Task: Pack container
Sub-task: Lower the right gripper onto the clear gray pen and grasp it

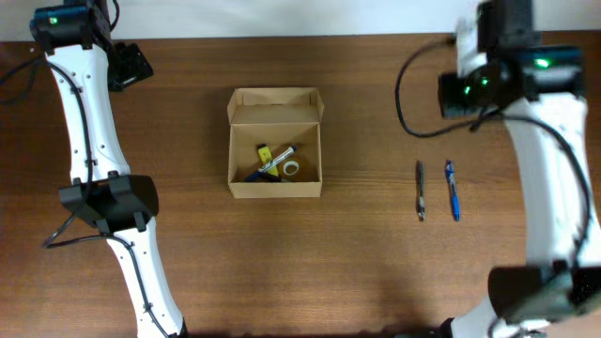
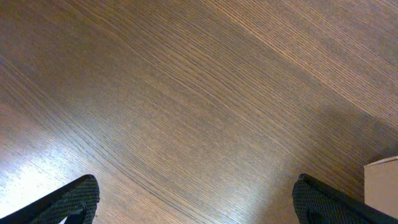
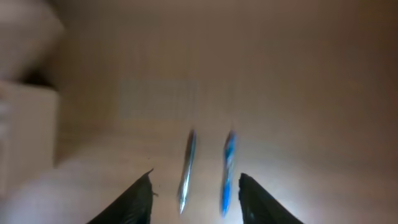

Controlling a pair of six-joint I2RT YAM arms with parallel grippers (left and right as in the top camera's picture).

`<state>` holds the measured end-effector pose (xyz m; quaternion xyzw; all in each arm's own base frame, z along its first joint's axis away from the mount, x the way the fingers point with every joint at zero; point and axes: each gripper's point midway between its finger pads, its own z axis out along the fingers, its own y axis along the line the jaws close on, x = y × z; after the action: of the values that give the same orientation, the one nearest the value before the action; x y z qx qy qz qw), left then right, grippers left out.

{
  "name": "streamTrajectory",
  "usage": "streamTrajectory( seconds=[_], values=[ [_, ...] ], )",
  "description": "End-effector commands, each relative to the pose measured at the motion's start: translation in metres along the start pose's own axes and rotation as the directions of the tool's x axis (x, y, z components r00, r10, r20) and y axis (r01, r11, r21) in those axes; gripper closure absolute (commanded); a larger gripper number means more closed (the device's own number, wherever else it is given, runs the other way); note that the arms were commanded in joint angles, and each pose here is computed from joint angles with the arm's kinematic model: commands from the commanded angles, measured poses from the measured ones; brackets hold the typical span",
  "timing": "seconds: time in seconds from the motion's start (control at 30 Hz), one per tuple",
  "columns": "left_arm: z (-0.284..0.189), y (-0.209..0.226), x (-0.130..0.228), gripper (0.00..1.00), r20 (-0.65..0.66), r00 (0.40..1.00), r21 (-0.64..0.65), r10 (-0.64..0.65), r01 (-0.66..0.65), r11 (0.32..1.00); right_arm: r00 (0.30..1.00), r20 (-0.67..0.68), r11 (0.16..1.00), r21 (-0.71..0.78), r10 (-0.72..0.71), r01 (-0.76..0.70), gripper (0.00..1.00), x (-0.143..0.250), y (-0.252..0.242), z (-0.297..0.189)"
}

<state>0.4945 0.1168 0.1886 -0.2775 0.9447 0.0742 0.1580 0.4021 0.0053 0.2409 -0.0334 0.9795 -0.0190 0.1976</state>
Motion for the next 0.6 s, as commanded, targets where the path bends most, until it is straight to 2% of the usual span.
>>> streamTrajectory(
  seconds=[0.0,0.33,0.57],
  values=[
    [-0.001,0.003,-0.001,0.00,0.007,1.000,-0.008,0.009,-0.009,1.000,0.983,-0.156,0.992,-0.073,0.094,-0.107,0.55,0.036,0.014,0.049],
    [-0.001,0.003,-0.001,0.00,0.007,1.000,-0.008,0.009,-0.009,1.000,0.947,-0.296,0.991,-0.003,0.125,-0.132,0.48,0.105,0.014,0.145],
    [-0.001,0.003,-0.002,0.00,0.007,1.000,-0.008,0.009,-0.008,1.000,0.926,-0.356,0.992,0.010,0.124,-0.129,0.49,0.130,0.015,0.179]
  ],
)
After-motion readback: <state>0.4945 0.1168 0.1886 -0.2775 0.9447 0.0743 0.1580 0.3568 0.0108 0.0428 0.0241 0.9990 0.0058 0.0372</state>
